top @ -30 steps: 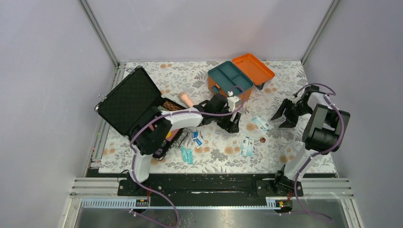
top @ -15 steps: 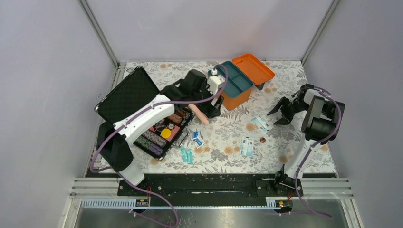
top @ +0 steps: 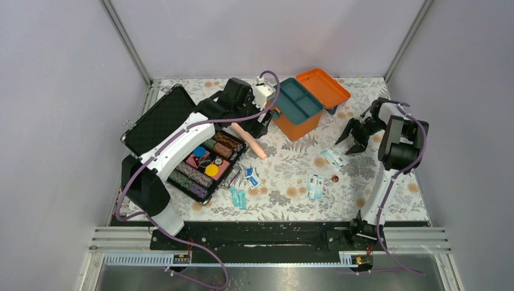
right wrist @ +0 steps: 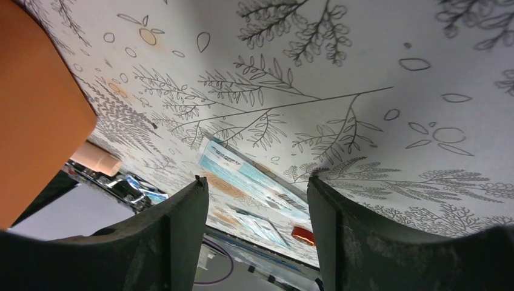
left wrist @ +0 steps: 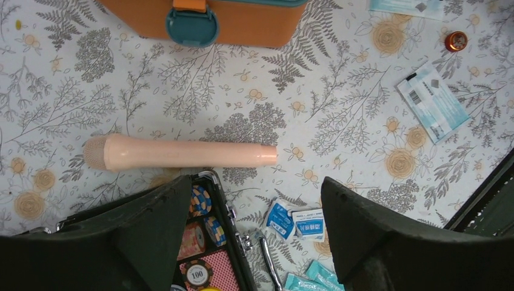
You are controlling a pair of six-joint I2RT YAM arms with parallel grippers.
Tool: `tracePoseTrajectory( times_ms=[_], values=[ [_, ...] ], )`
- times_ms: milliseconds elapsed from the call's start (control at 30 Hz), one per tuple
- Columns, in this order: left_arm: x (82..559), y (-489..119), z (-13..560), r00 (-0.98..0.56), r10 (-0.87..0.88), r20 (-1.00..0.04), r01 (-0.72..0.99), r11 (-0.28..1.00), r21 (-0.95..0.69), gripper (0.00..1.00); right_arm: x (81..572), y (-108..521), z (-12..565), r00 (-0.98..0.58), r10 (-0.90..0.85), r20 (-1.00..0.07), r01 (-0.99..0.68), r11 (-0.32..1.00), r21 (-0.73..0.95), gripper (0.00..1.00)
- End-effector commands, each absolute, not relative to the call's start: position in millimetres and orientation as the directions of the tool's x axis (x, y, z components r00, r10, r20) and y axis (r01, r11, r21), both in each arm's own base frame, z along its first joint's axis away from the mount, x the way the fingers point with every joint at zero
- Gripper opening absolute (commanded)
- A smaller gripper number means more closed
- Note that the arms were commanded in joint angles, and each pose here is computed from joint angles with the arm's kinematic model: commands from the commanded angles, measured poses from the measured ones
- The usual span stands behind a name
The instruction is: Organize the medicine kit
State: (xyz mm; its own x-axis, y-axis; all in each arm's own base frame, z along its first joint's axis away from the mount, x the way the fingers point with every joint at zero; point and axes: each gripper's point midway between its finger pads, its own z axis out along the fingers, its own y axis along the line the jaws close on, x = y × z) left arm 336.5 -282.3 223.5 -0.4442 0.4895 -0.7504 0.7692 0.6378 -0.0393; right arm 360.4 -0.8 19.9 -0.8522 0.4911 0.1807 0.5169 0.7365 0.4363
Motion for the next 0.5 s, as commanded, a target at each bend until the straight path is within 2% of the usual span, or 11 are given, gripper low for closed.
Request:
tracePoseTrajectory(
  times_ms=[0,133,200,333,467],
  values=[
    [344,-274,255,-0.38,0.465,-0.8,0.757,0.653,0.02,0.78,351,6,15,-0.893,0.402,0.201,0.45,0.803,0.391,0.67],
    [340,-268,262,-0.367,0.468,-0.804,0.757,0.652,0.034,0.78,351,22,33,-0.917,0.345,0.198,0.398,0.799,0.45,0.64],
    [338,-266,264,-0.36,0.469,-0.807,0.757,0.652,0.041,0.78,340,37,39,-0.887,0.369,0.277,0.46,0.748,0.478,0.65],
    [333,-264,263,-0.365,0.46,-0.809,0.754,0.657,0.034,0.78,318,53,30,-0.823,0.448,0.348,0.567,0.678,0.468,0.66],
    [326,-264,257,-0.39,0.451,-0.803,0.755,0.656,0.002,0.79,315,53,25,-0.817,0.466,0.339,0.575,0.69,0.439,0.69]
  ],
)
